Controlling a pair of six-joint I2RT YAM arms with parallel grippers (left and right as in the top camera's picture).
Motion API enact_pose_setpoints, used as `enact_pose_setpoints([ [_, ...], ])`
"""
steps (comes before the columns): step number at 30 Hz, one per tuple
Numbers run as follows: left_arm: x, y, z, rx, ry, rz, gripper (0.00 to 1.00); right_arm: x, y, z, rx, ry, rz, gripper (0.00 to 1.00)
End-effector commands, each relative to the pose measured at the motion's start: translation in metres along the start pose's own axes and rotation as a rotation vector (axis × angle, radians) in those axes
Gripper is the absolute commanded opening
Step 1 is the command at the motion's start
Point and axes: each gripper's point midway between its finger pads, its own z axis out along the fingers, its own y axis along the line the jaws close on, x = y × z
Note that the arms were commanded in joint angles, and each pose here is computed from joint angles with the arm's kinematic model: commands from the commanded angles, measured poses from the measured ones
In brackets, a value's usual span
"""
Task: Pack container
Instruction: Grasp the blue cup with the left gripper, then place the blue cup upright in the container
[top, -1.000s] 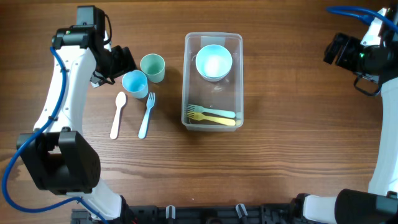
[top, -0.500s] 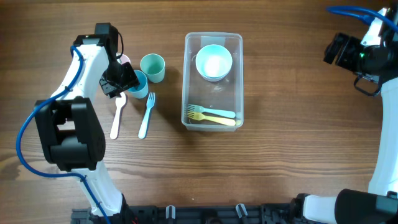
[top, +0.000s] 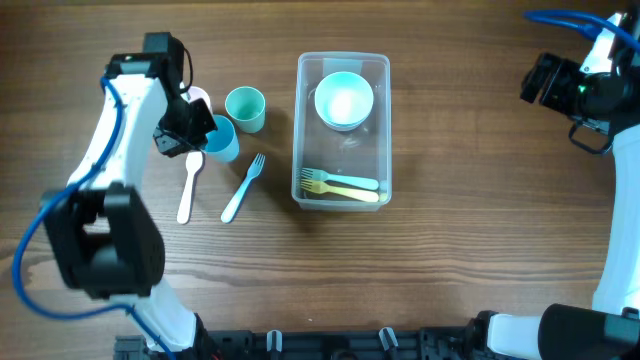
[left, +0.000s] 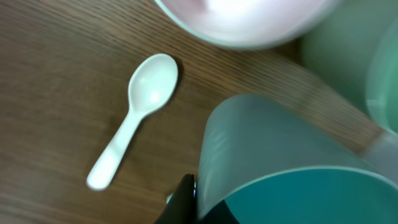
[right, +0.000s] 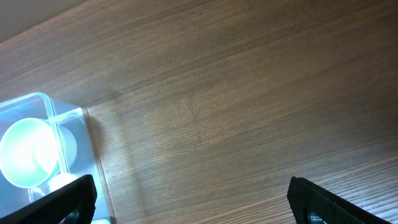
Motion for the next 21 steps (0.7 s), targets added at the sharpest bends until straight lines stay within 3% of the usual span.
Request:
enact_pose_setpoints([
  [1,0.029,-0.028,-0.071,0.102,-0.138,0.155,0.04,0.003,0.002,0.006,-0.012,0.02,0.018,1.0],
  [3,0.04,-0.054,-0.099,0.161,-0.239,0.243,0.04,0.003,0.002,0.006,-0.012,0.02,0.019,1.0],
  [5,0.054,-0.105,-0.127,0.241,-0.388,0.426,0.04,0.003,0.002,0.006,-0.012,0.02,0.019,1.0],
  [7,0.07,-0.146,-0.134,0.278,-0.458,0.535,0.04,0.003,0.002,0.006,-0.012,0.02,0.018,1.0],
  [10,0.1,-0.191,-0.094,0.271,-0.378,0.669,0.04,0.003,0.002,0.006,-0.012,0.02,0.018,1.0],
  [13,0.105,-0.209,-0.053,0.245,-0.289,0.732,0.04,0.003,0.002,0.006,-0.012,0.02,0.019,1.0],
  [21,0.069,-0.228,-0.04,0.196,-0.216,0.803,0.04,0.003,0.002,0.006,-0.012,0.02,0.018,1.0],
])
